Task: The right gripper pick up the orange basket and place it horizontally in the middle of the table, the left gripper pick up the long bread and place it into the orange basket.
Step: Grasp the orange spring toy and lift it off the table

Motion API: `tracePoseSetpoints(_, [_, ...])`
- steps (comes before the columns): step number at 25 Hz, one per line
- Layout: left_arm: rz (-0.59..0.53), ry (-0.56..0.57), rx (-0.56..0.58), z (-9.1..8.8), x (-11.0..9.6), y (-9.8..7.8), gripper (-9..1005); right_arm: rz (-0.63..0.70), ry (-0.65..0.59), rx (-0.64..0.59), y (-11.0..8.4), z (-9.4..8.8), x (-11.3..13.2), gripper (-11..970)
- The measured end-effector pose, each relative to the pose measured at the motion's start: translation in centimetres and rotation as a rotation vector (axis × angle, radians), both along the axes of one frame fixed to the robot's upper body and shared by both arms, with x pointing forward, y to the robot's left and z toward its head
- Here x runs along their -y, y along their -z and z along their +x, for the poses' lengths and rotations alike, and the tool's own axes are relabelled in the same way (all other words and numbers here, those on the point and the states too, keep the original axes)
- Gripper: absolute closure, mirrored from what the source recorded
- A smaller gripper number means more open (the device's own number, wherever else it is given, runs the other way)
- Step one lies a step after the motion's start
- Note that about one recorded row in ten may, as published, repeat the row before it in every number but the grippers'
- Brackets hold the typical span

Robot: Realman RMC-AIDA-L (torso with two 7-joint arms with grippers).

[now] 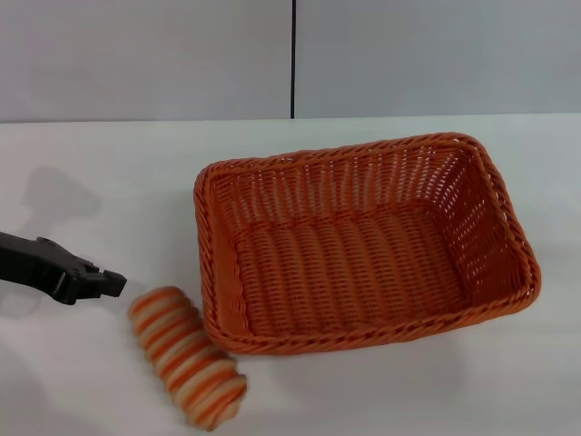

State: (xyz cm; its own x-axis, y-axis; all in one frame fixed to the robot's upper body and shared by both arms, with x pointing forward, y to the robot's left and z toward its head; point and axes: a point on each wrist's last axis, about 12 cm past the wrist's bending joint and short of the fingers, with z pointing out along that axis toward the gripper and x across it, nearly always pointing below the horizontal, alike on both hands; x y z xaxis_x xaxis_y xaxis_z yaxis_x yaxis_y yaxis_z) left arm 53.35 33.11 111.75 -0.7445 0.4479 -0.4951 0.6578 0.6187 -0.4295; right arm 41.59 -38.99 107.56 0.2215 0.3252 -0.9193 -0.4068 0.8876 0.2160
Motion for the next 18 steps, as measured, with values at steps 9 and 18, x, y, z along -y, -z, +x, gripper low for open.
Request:
tracePoseSetpoints(9, [-0.002, -0.038, 0.003, 0.21, 0.26, 0.5, 936, -0.001, -0.002, 0.0, -0.02, 0.04, 0.0, 525])
tracePoseSetpoints(18, [0.004, -0.023, -0.003, 0.09, 0.45, 0.81, 616, -0.002, 0.0, -0.002, 0.0, -0.05, 0.08, 526])
